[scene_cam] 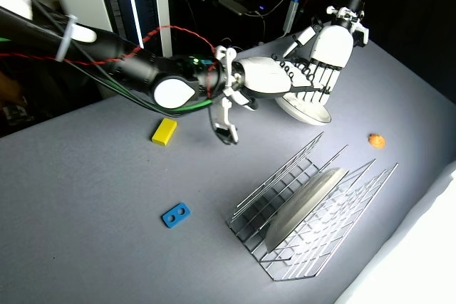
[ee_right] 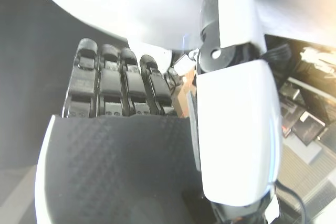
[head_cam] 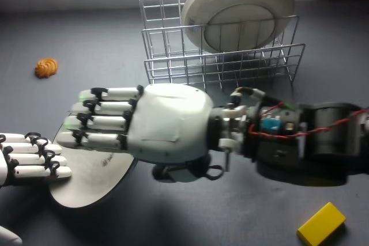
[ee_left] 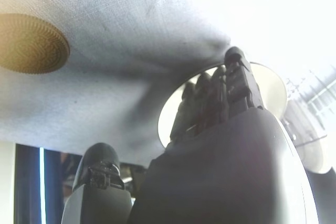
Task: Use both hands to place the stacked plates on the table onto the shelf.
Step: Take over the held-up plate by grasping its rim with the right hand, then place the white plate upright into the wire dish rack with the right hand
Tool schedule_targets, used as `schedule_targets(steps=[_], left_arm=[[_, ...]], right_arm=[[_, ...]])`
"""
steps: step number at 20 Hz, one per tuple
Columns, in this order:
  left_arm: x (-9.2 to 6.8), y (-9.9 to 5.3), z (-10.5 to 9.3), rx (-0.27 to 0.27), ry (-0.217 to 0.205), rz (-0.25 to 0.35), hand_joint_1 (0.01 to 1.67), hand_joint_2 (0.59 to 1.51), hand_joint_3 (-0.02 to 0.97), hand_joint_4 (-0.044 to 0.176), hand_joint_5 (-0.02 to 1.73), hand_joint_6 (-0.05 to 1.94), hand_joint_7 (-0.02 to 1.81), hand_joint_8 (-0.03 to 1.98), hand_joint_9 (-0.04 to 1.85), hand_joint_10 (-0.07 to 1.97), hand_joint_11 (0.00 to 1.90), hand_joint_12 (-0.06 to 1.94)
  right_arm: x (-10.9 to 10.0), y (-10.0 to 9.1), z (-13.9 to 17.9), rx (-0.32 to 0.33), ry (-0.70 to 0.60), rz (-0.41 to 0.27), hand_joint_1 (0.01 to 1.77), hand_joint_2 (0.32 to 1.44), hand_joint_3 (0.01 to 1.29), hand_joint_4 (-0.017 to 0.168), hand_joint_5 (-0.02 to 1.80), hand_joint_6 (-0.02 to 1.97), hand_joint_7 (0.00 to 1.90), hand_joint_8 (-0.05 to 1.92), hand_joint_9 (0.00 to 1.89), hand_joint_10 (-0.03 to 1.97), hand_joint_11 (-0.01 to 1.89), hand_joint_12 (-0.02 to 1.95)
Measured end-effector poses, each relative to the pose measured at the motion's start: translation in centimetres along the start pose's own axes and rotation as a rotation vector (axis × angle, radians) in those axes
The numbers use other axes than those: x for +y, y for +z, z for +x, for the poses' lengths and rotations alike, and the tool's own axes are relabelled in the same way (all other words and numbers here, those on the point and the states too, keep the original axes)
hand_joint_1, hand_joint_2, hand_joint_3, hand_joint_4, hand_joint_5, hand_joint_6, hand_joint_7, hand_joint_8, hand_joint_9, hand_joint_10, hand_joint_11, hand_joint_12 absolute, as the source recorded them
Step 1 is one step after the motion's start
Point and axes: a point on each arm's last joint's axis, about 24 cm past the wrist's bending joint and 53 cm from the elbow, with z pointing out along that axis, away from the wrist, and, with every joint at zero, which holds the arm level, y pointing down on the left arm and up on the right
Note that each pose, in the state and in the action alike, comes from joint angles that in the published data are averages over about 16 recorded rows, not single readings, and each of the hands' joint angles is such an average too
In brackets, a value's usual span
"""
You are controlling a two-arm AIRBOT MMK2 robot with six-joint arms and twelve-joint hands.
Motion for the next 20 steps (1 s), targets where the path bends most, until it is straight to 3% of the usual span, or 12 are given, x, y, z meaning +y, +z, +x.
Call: schedule_targets(steps=[4,7,15,20], left_arm=[[0.0,0.0,0.2,0.003,-0.002,0.001,0.02,1.149,0.011,-0.008,0.04,-0.02,0.01,-0.01,-0.02,-0.04,0.02,0.02],[0.0,0.0,0.2,0.004,-0.003,0.002,0.02,1.149,0.011,-0.008,0.04,-0.02,0.01,-0.01,-0.02,-0.04,0.02,0.02],[0.0,-0.1,0.0,-0.002,-0.008,0.005,0.02,1.148,0.010,-0.008,0.04,-0.03,0.01,-0.01,-0.02,-0.04,0.02,0.02],[-0.1,-0.2,-1.2,-0.035,-0.010,0.014,0.02,1.146,0.010,-0.006,0.05,-0.02,0.02,-0.01,-0.01,-0.03,0.02,0.01]], right_arm=[[-0.4,1.6,0.5,-0.016,0.003,0.011,1.25,0.95,0.01,0.003,0.10,0.00,0.06,0.01,0.04,0.02,0.03,0.22],[-0.7,2.4,0.5,-0.029,0.010,0.018,1.25,0.96,0.01,0.003,0.22,0.00,0.19,0.01,0.16,0.02,0.08,0.40],[-1.0,3.2,0.2,-0.064,0.013,0.016,1.22,0.97,0.01,0.005,0.65,0.31,0.69,0.18,0.72,0.01,0.49,0.77],[-0.8,3.3,0.3,-0.077,0.014,0.007,1.20,0.97,0.01,0.009,0.87,0.53,0.96,0.35,1.07,0.01,0.75,0.92]])
